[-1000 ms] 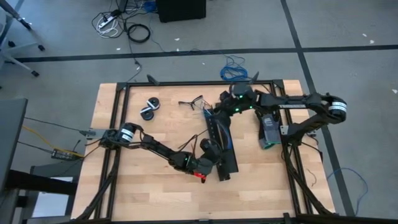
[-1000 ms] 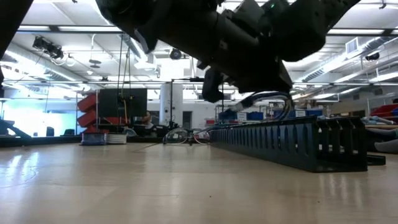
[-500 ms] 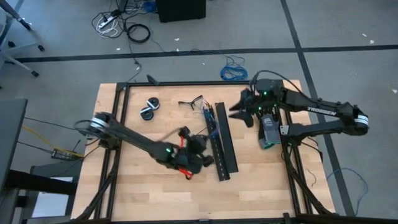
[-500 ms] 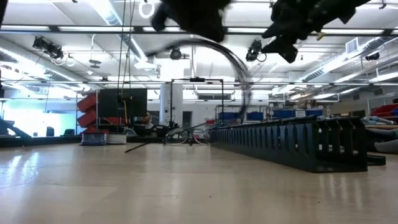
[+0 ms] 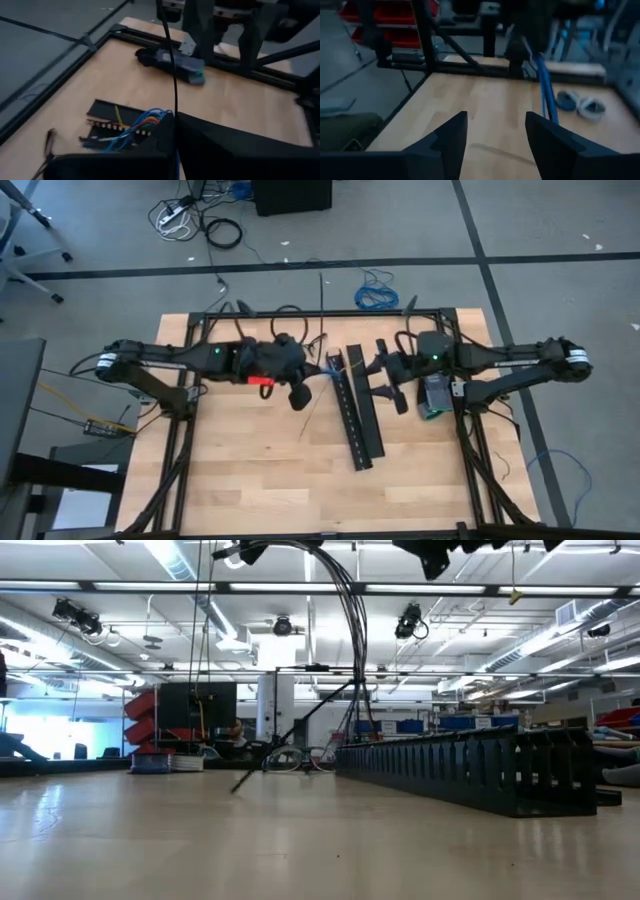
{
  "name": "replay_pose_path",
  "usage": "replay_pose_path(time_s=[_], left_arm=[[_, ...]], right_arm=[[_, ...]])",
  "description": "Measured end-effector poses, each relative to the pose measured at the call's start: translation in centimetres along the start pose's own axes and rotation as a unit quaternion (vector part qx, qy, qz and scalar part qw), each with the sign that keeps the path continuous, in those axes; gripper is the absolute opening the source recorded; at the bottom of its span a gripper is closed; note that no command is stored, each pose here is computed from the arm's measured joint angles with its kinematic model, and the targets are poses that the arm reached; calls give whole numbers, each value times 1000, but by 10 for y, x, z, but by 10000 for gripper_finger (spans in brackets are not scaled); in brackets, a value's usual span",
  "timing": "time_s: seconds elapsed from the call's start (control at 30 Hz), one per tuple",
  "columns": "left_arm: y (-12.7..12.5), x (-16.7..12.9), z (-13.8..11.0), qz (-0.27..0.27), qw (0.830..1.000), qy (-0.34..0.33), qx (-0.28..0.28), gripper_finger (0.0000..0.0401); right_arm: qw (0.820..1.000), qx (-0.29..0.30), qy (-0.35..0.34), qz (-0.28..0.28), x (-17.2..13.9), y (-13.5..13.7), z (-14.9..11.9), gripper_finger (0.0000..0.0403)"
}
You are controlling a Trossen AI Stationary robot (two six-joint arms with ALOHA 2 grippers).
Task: Ziptie cables
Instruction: Put the wrapped cables into the black cable duct
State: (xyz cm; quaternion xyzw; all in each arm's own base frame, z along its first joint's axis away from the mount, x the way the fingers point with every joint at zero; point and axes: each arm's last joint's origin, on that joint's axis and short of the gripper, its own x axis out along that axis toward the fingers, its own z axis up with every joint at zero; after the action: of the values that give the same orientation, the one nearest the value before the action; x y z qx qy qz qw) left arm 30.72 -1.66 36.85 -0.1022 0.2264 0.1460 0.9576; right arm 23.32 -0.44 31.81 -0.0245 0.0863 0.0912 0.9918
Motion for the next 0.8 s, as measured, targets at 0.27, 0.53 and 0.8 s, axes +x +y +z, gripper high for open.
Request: replay_pose_path(time_s=[0.27, 0.53, 0.8], left_arm=[[12, 11, 13, -46, 999, 14, -4, 0], [7, 21, 19, -51, 998, 18, 11, 0], [5, 32, 14, -58, 998, 36, 12, 0]], right_arm=[[998, -43, -10, -34, 32, -9, -11, 194], [995, -61, -20, -73, 53, -17, -19, 194], [996, -33, -3, -82, 63, -23, -29, 174]])
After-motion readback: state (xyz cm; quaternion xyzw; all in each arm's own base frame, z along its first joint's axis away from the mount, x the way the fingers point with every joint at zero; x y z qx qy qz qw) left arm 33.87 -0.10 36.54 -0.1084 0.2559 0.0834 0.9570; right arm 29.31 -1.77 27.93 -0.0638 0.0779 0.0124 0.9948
